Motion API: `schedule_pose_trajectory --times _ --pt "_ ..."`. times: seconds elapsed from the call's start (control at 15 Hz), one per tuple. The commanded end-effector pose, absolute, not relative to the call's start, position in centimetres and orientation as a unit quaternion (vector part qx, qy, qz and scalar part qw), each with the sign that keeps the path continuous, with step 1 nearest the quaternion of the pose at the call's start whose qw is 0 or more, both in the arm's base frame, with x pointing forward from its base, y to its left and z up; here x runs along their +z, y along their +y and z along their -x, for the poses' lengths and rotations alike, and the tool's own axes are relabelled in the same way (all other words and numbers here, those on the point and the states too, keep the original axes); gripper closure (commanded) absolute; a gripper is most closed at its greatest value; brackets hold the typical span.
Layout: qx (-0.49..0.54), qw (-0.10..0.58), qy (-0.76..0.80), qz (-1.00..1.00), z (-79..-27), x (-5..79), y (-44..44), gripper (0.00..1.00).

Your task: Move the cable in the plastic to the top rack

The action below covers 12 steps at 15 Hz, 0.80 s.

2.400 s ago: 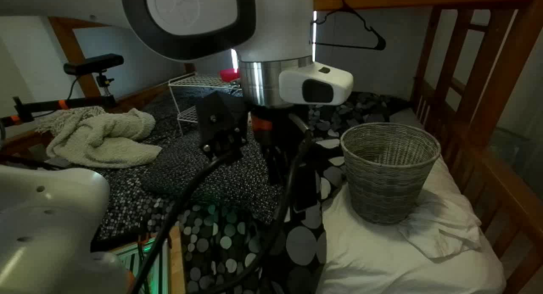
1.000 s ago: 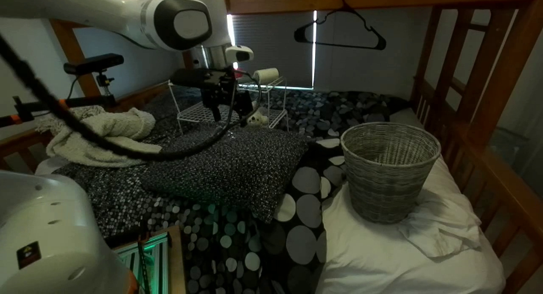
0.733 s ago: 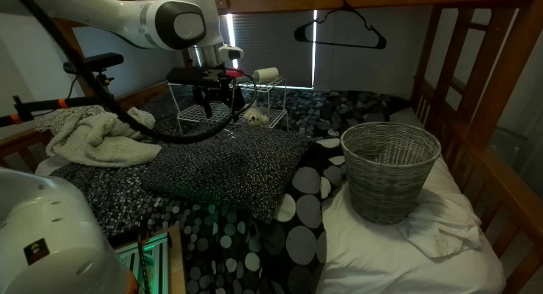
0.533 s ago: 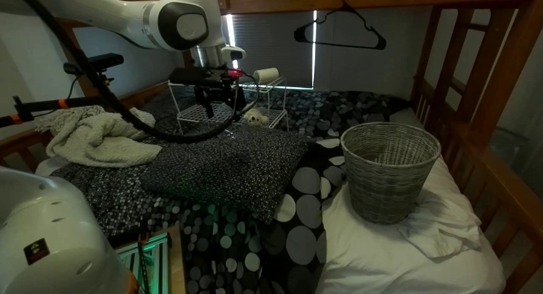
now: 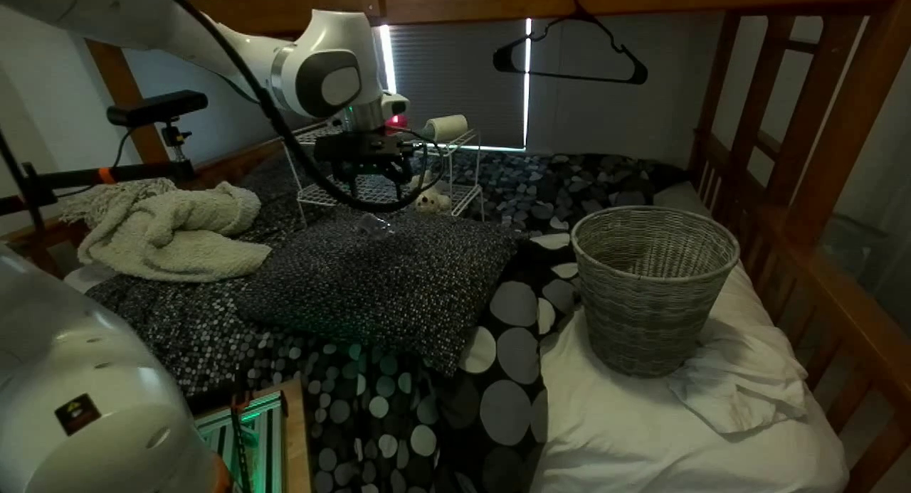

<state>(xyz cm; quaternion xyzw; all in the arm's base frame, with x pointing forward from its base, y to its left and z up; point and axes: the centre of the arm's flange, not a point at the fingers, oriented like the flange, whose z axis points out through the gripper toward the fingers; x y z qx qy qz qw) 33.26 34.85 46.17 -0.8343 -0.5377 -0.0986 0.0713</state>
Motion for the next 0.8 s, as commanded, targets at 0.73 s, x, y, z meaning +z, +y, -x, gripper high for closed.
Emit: schedule_pose_trajectory --times 0.73 --pt "-0.012 0.061 -0.774 0.630 -37.2 34.2 47.9 0.31"
